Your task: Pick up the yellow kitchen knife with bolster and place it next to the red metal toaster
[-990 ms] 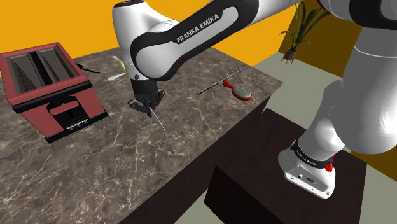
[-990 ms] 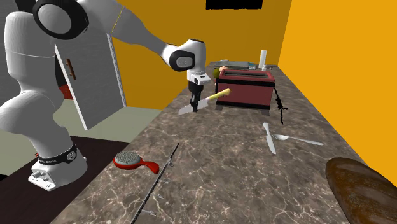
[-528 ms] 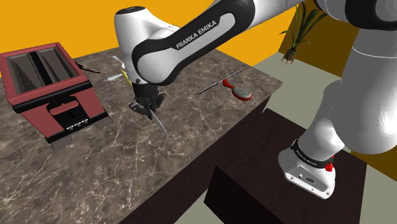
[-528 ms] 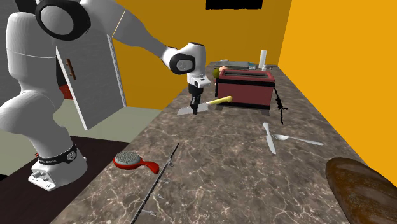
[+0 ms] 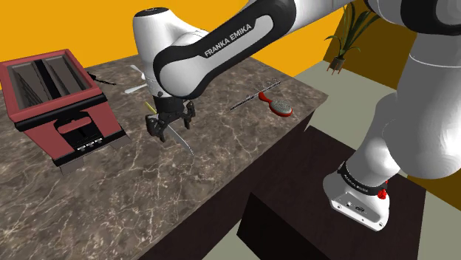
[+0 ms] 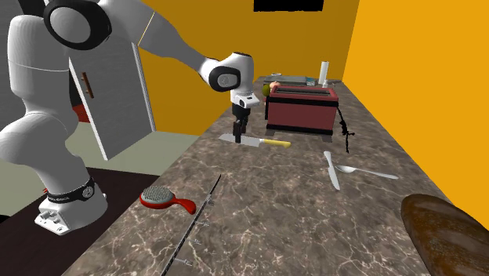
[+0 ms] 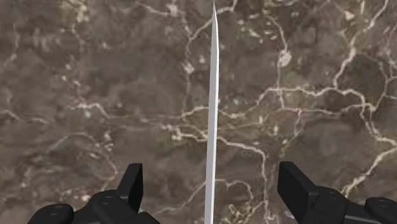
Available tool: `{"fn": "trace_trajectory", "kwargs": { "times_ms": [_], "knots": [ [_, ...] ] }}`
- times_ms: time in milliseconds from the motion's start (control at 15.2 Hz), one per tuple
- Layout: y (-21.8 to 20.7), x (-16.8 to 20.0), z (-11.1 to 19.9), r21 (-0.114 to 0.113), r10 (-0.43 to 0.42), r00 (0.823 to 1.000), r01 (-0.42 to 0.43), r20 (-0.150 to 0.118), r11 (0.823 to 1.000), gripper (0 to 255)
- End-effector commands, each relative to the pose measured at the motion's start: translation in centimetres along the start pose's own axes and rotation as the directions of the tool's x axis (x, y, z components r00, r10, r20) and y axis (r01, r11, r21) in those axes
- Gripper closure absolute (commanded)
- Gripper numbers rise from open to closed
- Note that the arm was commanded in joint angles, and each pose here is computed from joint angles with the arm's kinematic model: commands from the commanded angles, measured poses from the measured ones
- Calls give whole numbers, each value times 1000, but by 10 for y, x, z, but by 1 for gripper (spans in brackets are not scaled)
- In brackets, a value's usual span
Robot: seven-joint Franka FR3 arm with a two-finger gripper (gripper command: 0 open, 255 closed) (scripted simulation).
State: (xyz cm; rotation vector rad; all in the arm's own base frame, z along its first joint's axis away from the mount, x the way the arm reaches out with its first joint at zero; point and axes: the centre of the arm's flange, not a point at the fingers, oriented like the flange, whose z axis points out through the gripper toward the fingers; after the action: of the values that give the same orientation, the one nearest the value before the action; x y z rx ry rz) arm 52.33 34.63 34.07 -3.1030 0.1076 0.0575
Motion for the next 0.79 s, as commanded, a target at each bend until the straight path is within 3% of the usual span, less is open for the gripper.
{"fn": "trace_trajectory", "kwargs": {
  "times_ms": [0,198,726],
  "knots": [
    [0,0,-13,0,0,1000,0,0,1000,0],
    [0,0,-50,0,0,1000,0,0,1000,0],
    [0,0,-50,0,0,1000,0,0,1000,0]
  ]
}}
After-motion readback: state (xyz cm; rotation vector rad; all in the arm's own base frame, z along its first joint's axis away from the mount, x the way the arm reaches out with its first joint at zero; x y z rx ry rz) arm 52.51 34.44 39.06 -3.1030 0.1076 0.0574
